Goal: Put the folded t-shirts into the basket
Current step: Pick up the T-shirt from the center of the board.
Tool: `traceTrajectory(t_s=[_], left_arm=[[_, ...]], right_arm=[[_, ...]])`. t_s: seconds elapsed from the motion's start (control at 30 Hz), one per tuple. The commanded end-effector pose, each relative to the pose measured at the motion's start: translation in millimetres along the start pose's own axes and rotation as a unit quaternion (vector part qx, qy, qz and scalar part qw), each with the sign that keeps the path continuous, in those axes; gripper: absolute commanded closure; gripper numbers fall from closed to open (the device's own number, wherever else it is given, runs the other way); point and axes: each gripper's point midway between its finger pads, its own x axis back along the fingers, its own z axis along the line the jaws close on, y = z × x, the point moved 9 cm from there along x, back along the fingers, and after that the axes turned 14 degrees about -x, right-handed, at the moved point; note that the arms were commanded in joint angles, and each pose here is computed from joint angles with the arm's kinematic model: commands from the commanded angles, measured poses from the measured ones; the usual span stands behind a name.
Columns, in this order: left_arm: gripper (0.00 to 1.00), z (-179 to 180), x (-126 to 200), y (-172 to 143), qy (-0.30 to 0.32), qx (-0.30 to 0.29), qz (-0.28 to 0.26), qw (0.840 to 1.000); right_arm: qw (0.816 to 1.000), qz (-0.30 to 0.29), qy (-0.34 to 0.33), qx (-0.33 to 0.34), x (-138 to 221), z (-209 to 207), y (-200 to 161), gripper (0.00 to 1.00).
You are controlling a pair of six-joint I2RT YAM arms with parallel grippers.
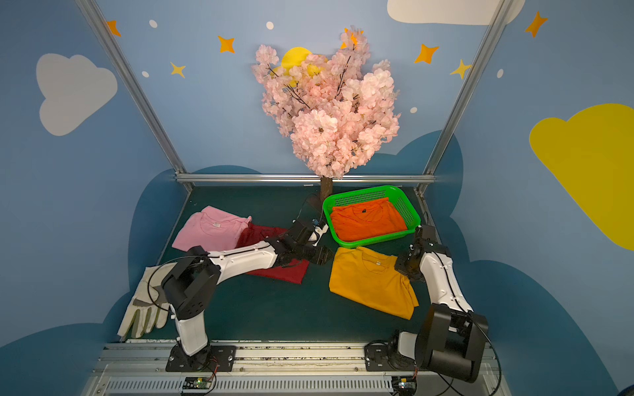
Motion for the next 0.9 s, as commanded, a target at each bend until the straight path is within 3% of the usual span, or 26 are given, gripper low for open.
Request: traceTrajectory(t_s=[0.0, 0.2, 0.37, 0.63, 0.87], left_arm=[[0.32, -10, -24, -12, 0.005, -0.029, 0.019, 0.999], [0.34, -51, -42, -38, -0.005, -0.094, 0.033, 0.995], [0.38, -75, -46, -67, -0.028, -0.122, 0.076, 0.989], [0.40, -105, 0, -115, -0.082, -0.124, 0.115, 0.982], [0.35, -64, 11, -75, 0.030, -0.071, 0.084, 0.993]], right_arm=[[1.000, -0.015, 0.024, 0.011, 9, 7, 3, 1.00], [0.999, -0.017, 0.034, 0.011, 12, 9, 3, 1.00], [0.999, -0.006, 0.034, 0.012, 11, 8, 1, 1.00], [0.999, 0.020, 0.035, 0.008, 13, 10, -10, 1.00], [0.999, 0.031, 0.027, 0.013, 3, 14, -13, 1.00]])
